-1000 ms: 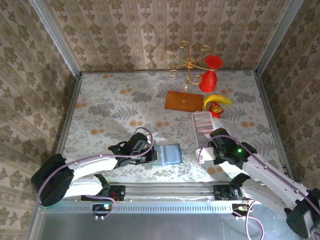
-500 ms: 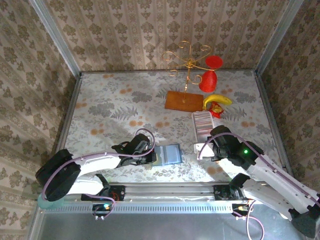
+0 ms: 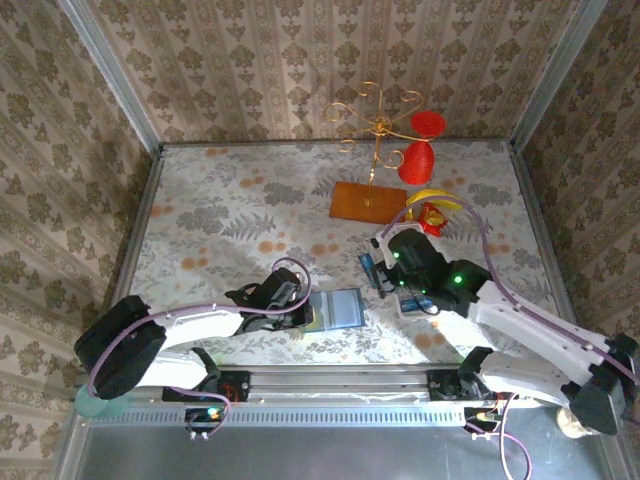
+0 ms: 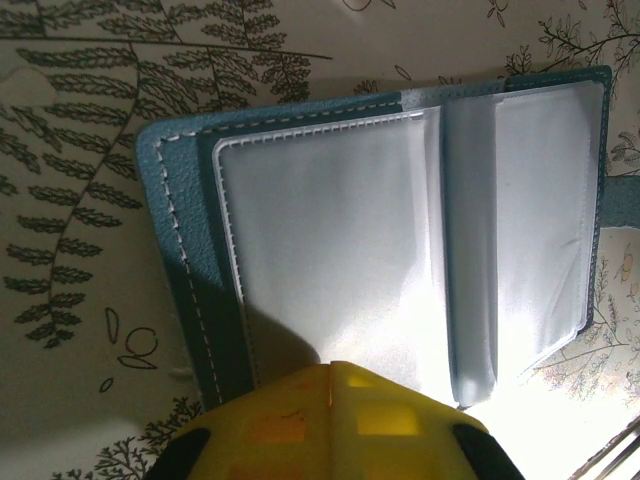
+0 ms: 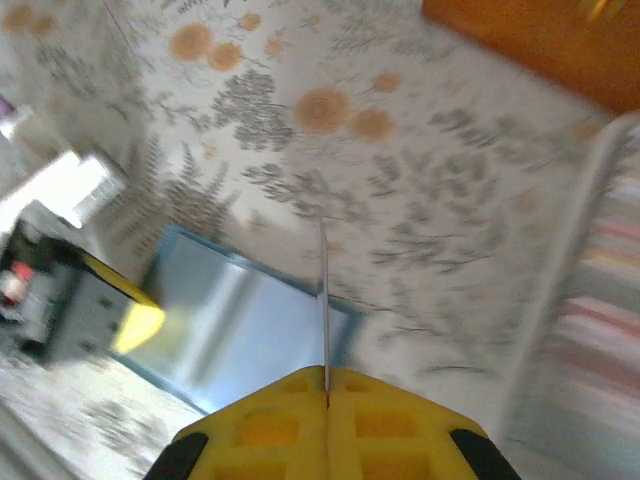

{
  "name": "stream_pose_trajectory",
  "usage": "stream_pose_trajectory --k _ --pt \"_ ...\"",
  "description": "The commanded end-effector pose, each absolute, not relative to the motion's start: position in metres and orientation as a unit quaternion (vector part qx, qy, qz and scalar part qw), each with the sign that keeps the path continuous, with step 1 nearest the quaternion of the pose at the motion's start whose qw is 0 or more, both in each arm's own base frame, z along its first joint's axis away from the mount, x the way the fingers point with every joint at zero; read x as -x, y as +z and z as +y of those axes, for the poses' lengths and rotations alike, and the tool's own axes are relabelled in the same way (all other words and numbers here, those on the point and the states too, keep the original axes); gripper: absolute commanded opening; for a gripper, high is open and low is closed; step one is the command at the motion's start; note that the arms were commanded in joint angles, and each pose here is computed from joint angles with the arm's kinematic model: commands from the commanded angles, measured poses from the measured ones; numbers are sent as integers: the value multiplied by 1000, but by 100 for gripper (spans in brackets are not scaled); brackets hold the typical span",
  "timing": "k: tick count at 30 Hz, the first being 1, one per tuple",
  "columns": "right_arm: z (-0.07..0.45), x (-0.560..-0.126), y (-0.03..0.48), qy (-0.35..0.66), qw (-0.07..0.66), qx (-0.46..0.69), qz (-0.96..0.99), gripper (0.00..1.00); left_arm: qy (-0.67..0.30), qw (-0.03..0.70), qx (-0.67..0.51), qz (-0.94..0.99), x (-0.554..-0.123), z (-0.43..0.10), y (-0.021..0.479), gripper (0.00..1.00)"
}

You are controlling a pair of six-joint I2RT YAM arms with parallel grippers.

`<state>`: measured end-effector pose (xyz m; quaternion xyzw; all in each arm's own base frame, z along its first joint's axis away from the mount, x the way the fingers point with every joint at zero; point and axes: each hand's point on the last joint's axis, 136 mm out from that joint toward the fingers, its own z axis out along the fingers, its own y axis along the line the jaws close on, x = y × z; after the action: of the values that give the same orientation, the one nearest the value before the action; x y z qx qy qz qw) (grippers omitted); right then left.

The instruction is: Put the credit cards into the card holder

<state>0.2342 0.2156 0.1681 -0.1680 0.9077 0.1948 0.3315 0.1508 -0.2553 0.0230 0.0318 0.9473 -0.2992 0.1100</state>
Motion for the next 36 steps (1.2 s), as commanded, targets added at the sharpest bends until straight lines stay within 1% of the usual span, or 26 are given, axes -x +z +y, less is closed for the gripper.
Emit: stream_pose_trajectory --k 1,4,8,11,14,26,36 --pt "256 -231 156 348 253 -23 903 0 -280 110 -36 953 -147 -246 14 0" --pt "270 -228 137 359 229 -55 903 0 -280 111 -39 953 -147 -246 13 0" --pt "272 -223 103 304 200 -46 930 0 -281 109 -42 953 -146 -246 13 0" --pt "280 -223 86 303 180 -45 935 0 -284 109 -49 951 -146 -248 15 0" --pt "291 -224 78 307 165 -39 937 0 -285 110 -50 951 -145 -248 15 0" --pt "304 -215 62 310 152 -36 938 0 -284 111 -44 951 -145 -246 13 0" --pt "296 -210 49 283 145 -35 948 0 -283 110 -43 952 -145 -245 11 0"
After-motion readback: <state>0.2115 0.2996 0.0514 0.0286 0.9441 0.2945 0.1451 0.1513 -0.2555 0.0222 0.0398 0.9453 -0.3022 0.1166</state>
